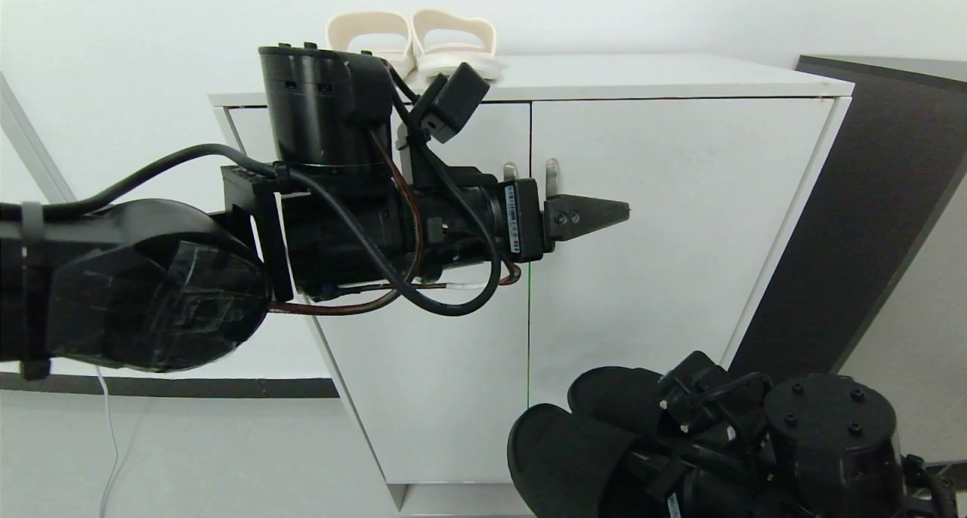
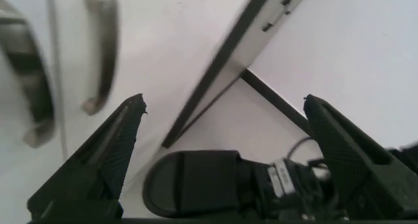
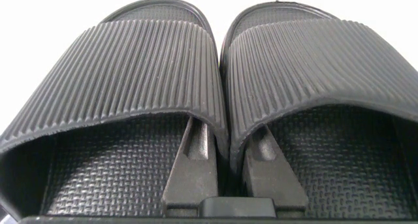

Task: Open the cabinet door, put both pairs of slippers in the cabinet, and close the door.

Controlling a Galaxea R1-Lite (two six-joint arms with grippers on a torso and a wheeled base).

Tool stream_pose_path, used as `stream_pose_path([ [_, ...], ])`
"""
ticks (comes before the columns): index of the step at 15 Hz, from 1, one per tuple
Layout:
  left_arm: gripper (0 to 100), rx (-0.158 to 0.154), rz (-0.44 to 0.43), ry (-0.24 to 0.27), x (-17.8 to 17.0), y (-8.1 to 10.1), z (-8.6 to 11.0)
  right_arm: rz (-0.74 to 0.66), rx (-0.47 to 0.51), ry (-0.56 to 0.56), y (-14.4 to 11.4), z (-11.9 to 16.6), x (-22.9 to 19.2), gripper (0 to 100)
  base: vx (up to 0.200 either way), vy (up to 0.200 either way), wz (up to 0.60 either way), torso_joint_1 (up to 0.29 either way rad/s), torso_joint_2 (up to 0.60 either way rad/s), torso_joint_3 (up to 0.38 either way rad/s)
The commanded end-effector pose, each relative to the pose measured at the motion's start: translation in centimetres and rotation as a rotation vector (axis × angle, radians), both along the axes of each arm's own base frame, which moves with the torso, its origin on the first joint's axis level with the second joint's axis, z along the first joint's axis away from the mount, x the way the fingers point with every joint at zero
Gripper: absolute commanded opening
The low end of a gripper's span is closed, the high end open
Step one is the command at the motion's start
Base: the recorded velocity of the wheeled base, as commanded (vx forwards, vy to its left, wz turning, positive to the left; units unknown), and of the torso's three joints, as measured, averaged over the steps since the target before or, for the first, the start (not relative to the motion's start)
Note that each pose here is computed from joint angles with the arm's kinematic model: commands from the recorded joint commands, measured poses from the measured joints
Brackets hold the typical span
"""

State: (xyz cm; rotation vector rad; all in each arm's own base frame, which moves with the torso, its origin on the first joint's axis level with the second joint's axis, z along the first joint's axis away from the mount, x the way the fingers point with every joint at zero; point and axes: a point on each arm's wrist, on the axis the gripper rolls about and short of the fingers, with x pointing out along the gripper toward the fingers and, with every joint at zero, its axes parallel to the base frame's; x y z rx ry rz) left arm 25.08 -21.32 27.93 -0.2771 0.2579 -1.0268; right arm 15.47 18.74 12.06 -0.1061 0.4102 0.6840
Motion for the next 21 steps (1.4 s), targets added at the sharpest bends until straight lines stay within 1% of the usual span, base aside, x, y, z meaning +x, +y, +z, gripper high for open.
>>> stream_pose_path([
  [1,100,0.004,0.033,-0.001,0.5,0.0,-0.1,0.001,-0.009,0.004,0.0,-0.2,0.0,0,0.0,0.0,0.0,0.0,0.0,0.0],
  [3,100,0.001,0.068,-0.008,0.7,-0.1,0.1,0.001,-0.01,0.005,0.1,-0.3,0.0,0,0.0,0.0,0.0,0.0,0.0,0.0],
  [5,100,0.006,0.1,-0.007,1.1,0.0,-0.1,0.001,-0.009,0.004,0.0,-0.2,0.0,0,0.0,0.0,0.0,0.0,0.0,0.0],
  [8,100,0.017,0.118,-0.006,1.7,-0.2,-0.5,0.0,-0.011,0.004,0.0,-0.3,0.0,0,0.0,0.0,0.0,0.0,0.0,0.0],
  [13,100,0.008,0.121,-0.014,3.3,-1.5,-0.6,0.0,-0.011,0.006,0.0,-0.3,0.0,0,0.0,0.0,0.0,0.0,0.0,0.0],
  [17,100,0.01,0.118,-0.012,4.2,-2.2,-0.9,0.001,-0.012,0.007,0.0,-0.3,0.0,0,0.0,0.0,0.0,0.0,0.0,0.0],
  [18,0,0.01,0.114,-0.012,4.1,-2.2,-0.9,0.001,-0.015,0.009,0.0,-0.4,0.0,0,0.0,0.0,0.0,0.0,0.0,0.0],
  [21,0,0.006,0.114,-0.011,4.0,-2.1,-0.8,0.009,-0.019,0.018,-0.1,-0.6,-0.1,0,0.0,0.0,0.0,0.0,0.0,0.0],
])
